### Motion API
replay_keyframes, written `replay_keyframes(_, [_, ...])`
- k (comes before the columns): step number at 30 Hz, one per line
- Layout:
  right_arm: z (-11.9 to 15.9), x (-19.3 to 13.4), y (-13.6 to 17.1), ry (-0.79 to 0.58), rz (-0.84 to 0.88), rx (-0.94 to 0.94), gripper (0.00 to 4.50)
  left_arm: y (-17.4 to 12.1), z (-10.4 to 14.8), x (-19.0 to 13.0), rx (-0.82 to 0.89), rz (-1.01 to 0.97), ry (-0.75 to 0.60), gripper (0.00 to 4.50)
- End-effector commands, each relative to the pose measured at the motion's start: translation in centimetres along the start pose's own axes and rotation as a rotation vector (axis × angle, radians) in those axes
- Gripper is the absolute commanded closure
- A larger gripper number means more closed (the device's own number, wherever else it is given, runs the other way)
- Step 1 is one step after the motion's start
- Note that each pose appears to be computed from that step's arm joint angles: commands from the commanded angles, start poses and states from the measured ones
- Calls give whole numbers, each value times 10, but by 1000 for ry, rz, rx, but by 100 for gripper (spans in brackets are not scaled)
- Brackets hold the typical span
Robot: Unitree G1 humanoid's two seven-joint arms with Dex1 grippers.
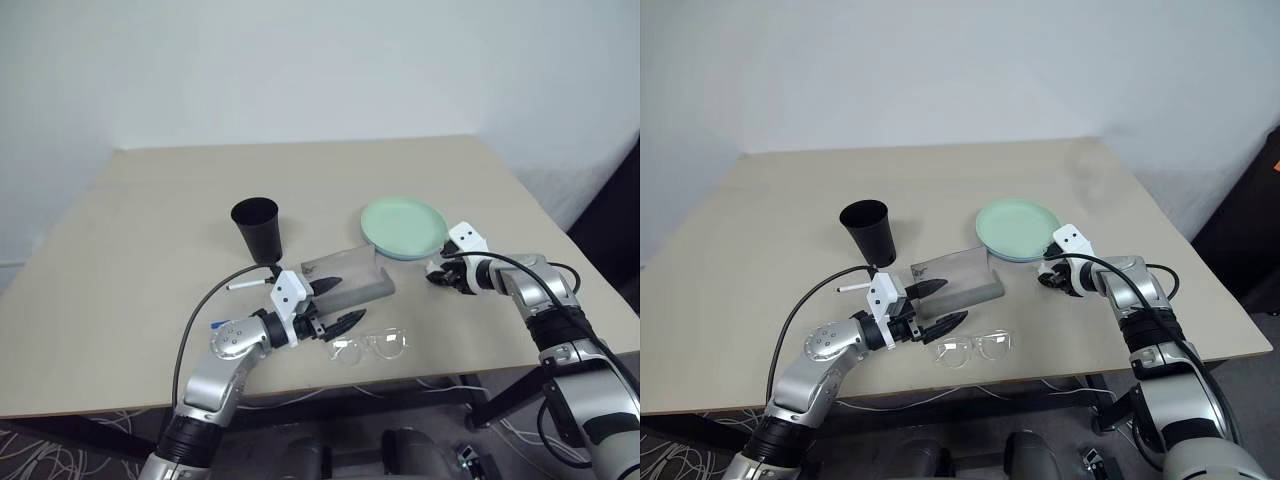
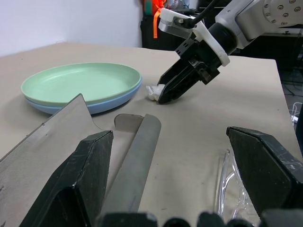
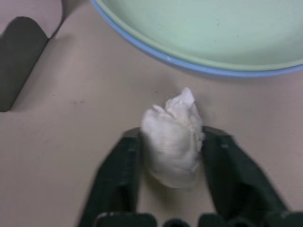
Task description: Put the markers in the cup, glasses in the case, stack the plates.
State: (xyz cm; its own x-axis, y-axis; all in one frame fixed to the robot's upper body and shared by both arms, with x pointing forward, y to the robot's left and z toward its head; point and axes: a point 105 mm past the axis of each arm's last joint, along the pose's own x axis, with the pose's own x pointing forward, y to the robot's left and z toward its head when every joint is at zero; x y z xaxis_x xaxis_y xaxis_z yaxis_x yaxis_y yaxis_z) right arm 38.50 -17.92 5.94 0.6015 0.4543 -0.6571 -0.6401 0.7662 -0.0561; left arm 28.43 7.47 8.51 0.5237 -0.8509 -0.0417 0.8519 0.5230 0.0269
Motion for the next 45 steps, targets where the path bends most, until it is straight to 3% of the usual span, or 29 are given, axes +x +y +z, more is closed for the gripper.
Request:
replay_keyframes(1, [28,-13,-3,-82,-4,-79,407,1,14,1,48,-3,-37,42])
replay_keyframes(3, [39,-19,2,-133,32,-123,433,1,14,1,49,-4,-37,42])
replay_keyframes(7, [60,-29,12,-219,96,-181,433,2,14,1,50,-5,-36,42])
replay_keyframes(10, [84,-30,3,-286,32,-197,433,3,14,1,52,-7,-35,42])
replay_keyframes(17, [107,-15,-13,-320,-68,-216,433,5,15,1,57,-9,-32,42])
replay_keyframes(30, [118,0,-19,-380,-95,-169,3,4,14,-8,58,32,-25,42])
replay_keyframes(36, [113,-5,-12,-419,-22,-203,3,3,14,-8,64,27,-13,42])
replay_keyframes(40, [80,-18,-2,-417,78,-370,3,5,25,-8,64,-35,-2,42])
replay_keyframes(45, [62,-26,2,-415,105,-404,3,5,32,-6,99,-141,57,42])
